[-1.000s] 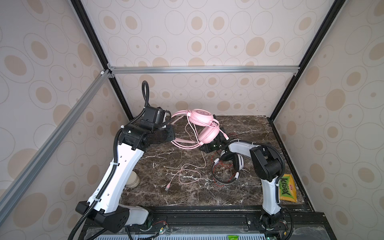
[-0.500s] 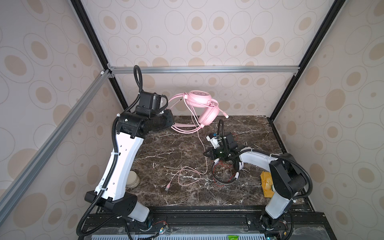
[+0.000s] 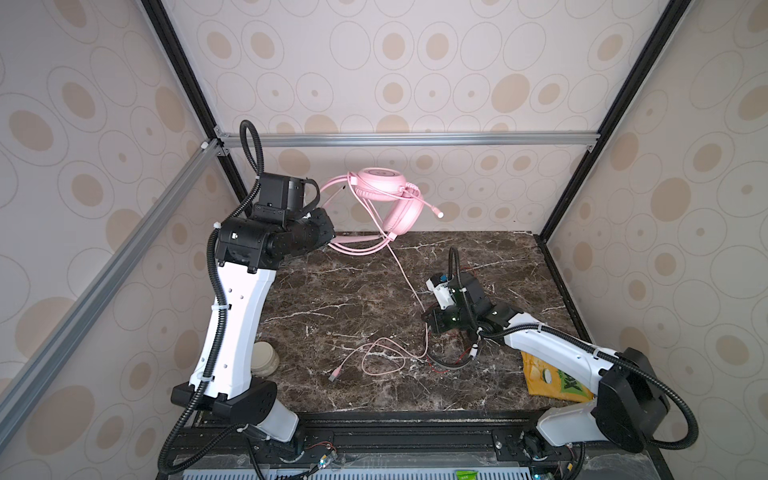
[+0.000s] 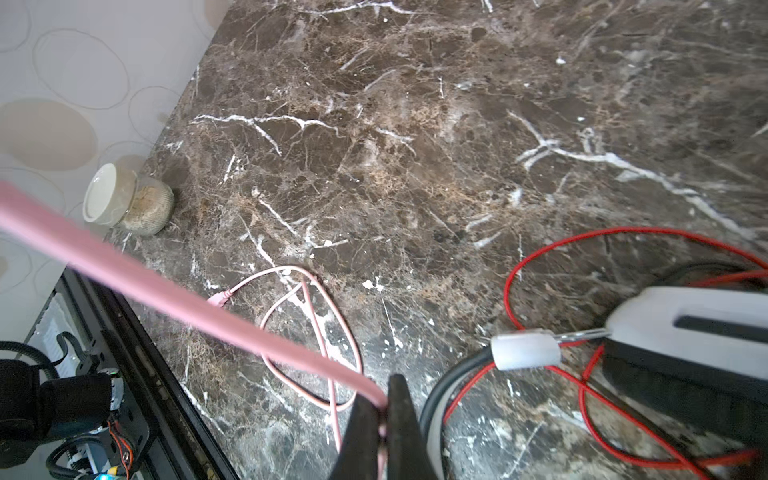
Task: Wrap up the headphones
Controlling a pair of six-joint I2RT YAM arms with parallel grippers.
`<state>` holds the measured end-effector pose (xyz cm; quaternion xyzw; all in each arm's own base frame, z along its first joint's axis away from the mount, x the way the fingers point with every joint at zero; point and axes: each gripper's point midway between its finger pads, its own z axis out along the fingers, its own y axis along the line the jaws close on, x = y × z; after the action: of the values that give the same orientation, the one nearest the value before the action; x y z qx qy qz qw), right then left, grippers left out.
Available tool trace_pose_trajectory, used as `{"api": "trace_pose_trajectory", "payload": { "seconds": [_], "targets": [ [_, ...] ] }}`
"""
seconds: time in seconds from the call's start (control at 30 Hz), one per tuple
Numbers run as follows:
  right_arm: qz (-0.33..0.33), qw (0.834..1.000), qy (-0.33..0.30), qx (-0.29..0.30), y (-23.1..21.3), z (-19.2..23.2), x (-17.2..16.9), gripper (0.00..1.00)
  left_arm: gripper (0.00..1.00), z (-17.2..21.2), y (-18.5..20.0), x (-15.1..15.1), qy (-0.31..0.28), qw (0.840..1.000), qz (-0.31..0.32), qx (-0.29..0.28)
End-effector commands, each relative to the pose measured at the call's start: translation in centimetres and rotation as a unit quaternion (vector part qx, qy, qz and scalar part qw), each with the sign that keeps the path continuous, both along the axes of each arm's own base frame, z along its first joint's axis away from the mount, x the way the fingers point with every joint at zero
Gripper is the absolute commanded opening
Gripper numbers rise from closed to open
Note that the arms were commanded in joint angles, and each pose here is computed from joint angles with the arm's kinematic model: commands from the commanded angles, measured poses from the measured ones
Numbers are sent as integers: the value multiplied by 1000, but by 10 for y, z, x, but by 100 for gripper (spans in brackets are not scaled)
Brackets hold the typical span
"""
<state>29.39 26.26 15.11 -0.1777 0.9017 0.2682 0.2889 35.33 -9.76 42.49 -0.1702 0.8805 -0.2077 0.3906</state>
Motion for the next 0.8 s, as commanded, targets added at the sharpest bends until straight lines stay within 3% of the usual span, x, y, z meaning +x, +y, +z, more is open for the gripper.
{"api": "trace_pose_trajectory", "payload": {
  "seconds": [0.0, 0.33, 0.77],
  "targets": [
    [-35, 995, 69, -62, -25, -35, -16, 0, 0, 41, 9, 2, -61, 997, 25, -51],
    [-55, 985, 117, -117, -37, -56, -19, 0, 0, 37, 32, 4, -55, 996, 56, -44],
    [0, 982, 35, -186, -64, 0, -80, 0, 0, -17, 85, 1, 26, 979, 201, 33]
  ]
}}
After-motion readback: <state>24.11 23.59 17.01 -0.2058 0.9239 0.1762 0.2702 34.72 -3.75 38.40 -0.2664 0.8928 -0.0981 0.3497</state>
